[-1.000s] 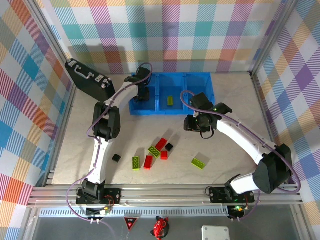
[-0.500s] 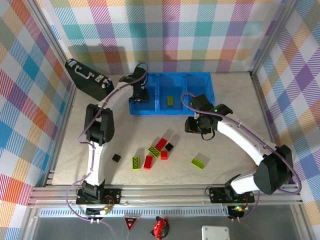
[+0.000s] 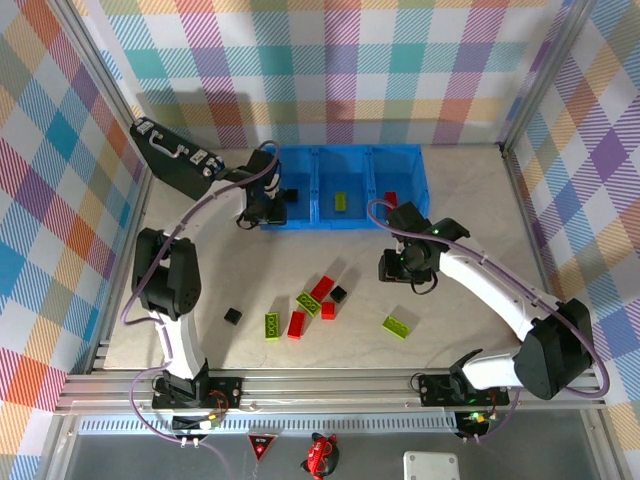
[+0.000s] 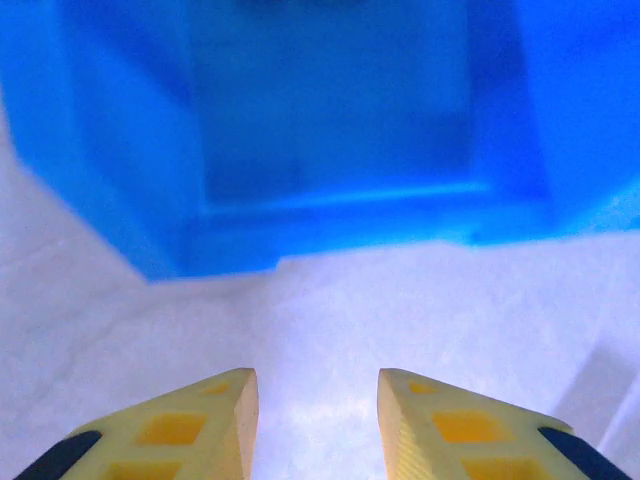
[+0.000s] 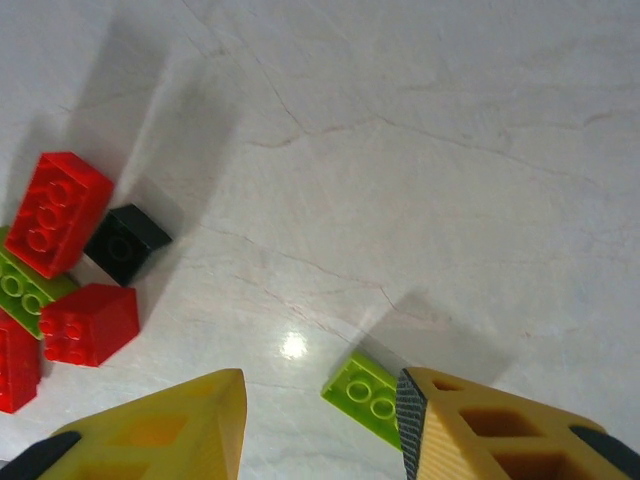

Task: Sort the legos into containers by color
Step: Place the lego in the container, then pick up the lego from the bottom-center of the table.

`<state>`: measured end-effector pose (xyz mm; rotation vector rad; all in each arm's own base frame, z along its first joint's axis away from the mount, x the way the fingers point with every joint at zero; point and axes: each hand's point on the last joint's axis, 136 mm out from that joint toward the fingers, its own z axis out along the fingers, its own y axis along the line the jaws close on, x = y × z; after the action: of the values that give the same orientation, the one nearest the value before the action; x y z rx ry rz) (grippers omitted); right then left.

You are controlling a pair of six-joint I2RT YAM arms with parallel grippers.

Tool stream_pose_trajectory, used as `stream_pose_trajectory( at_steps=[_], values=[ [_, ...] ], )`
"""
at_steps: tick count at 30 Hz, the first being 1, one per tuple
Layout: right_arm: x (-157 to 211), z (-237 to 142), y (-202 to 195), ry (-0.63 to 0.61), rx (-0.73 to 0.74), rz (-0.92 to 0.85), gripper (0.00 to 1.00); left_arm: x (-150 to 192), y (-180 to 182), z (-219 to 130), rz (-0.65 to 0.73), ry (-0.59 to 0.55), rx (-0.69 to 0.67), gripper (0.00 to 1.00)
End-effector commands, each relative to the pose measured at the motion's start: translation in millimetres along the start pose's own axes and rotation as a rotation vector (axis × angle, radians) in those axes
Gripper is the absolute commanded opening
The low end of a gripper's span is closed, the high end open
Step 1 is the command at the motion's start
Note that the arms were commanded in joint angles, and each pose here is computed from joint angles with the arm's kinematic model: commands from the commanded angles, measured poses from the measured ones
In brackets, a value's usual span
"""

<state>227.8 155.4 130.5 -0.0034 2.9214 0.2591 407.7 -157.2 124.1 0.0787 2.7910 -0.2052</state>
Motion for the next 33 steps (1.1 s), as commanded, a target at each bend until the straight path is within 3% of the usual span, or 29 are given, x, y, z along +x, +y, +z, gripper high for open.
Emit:
stream_pose_trajectory(
  at_steps=[1, 9, 17, 33],
  values=[
    [24.8, 1.0, -9.7, 0.066, 0.023, 0.043, 0.45, 22.3, 4.3, -27.8, 0.039, 0.015, 0.001, 0.37],
    [53.9, 11.7, -5.5, 0.162, -0.023, 0.201, 0.49, 53.3, 18.1, -66.4, 0.107, -0.005, -0.021, 0.40],
    [68.1, 24.8, 0.4, 0.220, -0.046, 0.394, 0.56, 75.7, 25.3, -73.7, 0.189, -0.021, -0.022, 0.41],
    [100.5, 63.8, -28.5, 0.342, 0.149, 0.542, 0.83, 81.6, 23.9, -68.2, 0.203, -0.044, 0.002, 0.42]
  ],
)
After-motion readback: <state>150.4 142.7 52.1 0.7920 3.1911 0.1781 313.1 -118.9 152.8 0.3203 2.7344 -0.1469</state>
